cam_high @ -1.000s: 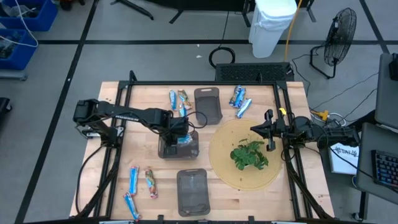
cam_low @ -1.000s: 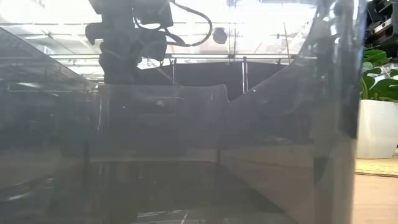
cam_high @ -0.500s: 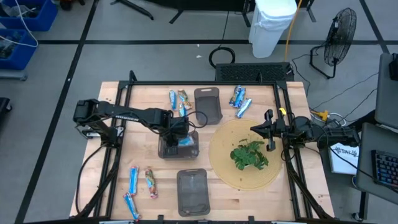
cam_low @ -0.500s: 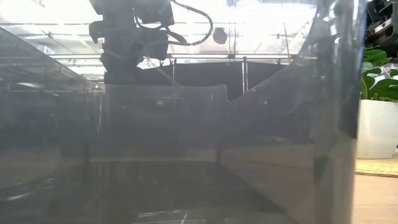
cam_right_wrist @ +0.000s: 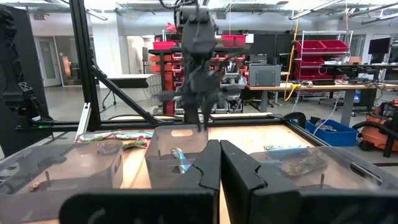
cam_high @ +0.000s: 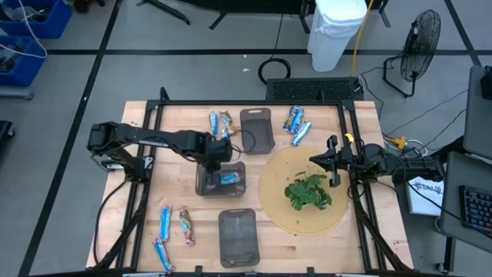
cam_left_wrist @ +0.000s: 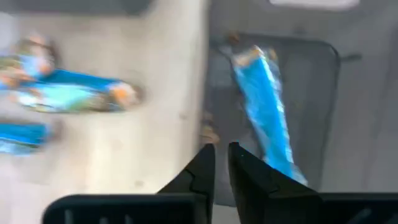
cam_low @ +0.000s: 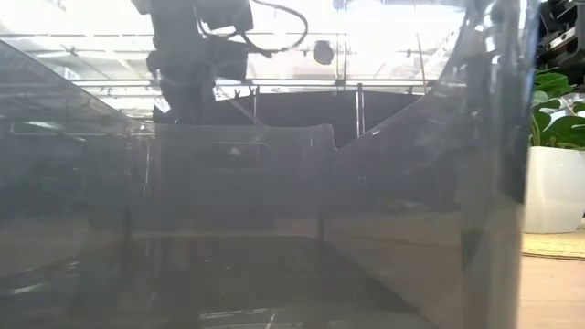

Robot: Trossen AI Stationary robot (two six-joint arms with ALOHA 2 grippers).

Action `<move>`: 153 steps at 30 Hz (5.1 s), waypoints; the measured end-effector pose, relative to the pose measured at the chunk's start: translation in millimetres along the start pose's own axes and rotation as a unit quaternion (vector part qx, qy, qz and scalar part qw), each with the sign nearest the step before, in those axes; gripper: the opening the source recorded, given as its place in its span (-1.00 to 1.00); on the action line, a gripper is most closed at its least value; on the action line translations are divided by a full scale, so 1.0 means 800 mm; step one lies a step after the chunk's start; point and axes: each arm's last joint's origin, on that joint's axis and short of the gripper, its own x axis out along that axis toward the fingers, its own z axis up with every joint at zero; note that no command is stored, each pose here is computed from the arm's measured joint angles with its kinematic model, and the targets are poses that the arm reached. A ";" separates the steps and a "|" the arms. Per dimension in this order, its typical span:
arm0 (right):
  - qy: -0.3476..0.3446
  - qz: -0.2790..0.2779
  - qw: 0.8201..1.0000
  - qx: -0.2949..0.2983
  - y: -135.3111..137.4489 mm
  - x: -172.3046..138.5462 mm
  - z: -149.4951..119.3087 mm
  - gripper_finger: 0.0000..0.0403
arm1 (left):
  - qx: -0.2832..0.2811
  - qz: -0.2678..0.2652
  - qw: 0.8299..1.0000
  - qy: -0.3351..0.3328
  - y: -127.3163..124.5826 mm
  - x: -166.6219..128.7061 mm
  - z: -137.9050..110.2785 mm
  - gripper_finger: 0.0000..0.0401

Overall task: Pick and place Granola Bars by type
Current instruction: Put the yellow granola bar into the middle black bin

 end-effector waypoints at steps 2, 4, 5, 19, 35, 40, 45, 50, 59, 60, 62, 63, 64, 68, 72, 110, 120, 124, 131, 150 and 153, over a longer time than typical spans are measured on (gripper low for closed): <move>-0.001 0.000 1.000 0.000 0.000 0.000 0.000 -1.00 | -0.001 0.006 0.999 -0.038 0.012 -0.014 0.004 -0.87; 0.000 0.000 1.000 0.000 0.000 0.000 0.000 -1.00 | -0.002 0.008 0.996 -0.093 0.026 -0.032 0.008 -0.95; 0.000 0.000 1.000 0.000 0.000 0.000 0.000 -1.00 | -0.002 0.006 0.993 -0.122 0.034 -0.041 0.011 -0.97; -0.001 0.000 1.000 0.000 0.000 0.000 0.000 -1.00 | -0.259 -0.032 0.924 -0.278 0.216 -0.044 -0.042 -0.97; -0.001 0.000 1.000 0.000 0.000 0.000 0.000 -1.00 | -0.442 0.017 0.876 -0.194 0.245 -0.021 -0.093 -0.78; -0.001 0.000 1.000 0.000 0.000 0.000 0.000 -1.00 | -0.449 0.008 0.880 -0.155 0.244 -0.002 -0.093 -0.50; -0.001 0.000 1.000 0.000 0.000 0.000 0.000 -1.00 | -0.474 0.011 0.874 -0.108 0.249 0.027 -0.095 -0.24; -0.001 0.000 1.000 0.000 0.000 0.000 0.000 -1.00 | -0.502 0.013 0.862 -0.073 0.256 0.052 -0.099 -0.13; -0.001 0.000 1.000 0.000 0.000 0.000 0.000 -1.00 | -0.516 -0.023 0.855 -0.052 0.260 0.090 -0.096 -0.12; 0.000 0.000 1.000 0.000 0.000 0.000 0.000 -1.00 | -0.514 -0.027 0.855 -0.055 0.259 0.093 -0.094 -0.12; 0.000 0.000 1.000 0.000 0.000 0.000 0.000 -1.00 | -0.511 -0.041 0.857 -0.054 0.257 0.097 -0.092 -0.12; -0.001 0.000 1.000 0.000 0.000 0.000 0.000 -1.00 | -0.510 -0.047 0.857 -0.053 0.256 0.099 -0.091 -0.12; -0.001 0.000 1.000 0.000 0.000 0.000 0.000 -1.00 | -0.508 -0.053 0.858 -0.055 0.255 0.099 -0.090 -0.12; 0.000 0.000 1.000 0.000 0.000 0.000 0.000 -1.00 | -0.504 -0.055 0.860 -0.061 0.254 0.098 -0.087 -0.12; -0.001 0.000 1.000 0.000 0.000 0.000 0.000 -1.00 | -0.507 -0.055 0.857 -0.070 0.255 0.094 -0.086 -0.12; -0.001 0.000 1.000 0.000 0.000 0.000 0.000 -1.00 | -0.508 -0.068 0.856 -0.075 0.233 0.096 -0.068 -0.12; 0.000 0.000 1.000 0.000 0.000 0.000 0.000 -1.00 | -0.497 -0.069 0.862 -0.072 0.231 0.098 -0.067 -0.12; 0.000 0.000 1.000 0.000 0.000 0.000 0.000 -1.00 | -0.497 -0.078 0.862 -0.060 0.231 0.108 -0.069 -0.14; 0.000 0.000 1.000 0.000 0.000 0.000 0.000 -1.00 | -0.485 -0.097 0.868 -0.048 0.232 0.123 -0.070 -0.53; -0.001 0.000 1.000 0.000 0.000 0.000 0.000 -1.00 | -0.240 -0.063 0.947 -0.203 0.166 -0.030 -0.056 -0.95; 0.000 0.000 1.000 0.000 0.000 0.000 0.000 -1.00 | -0.146 -0.022 0.967 -0.208 0.127 -0.058 -0.060 -0.95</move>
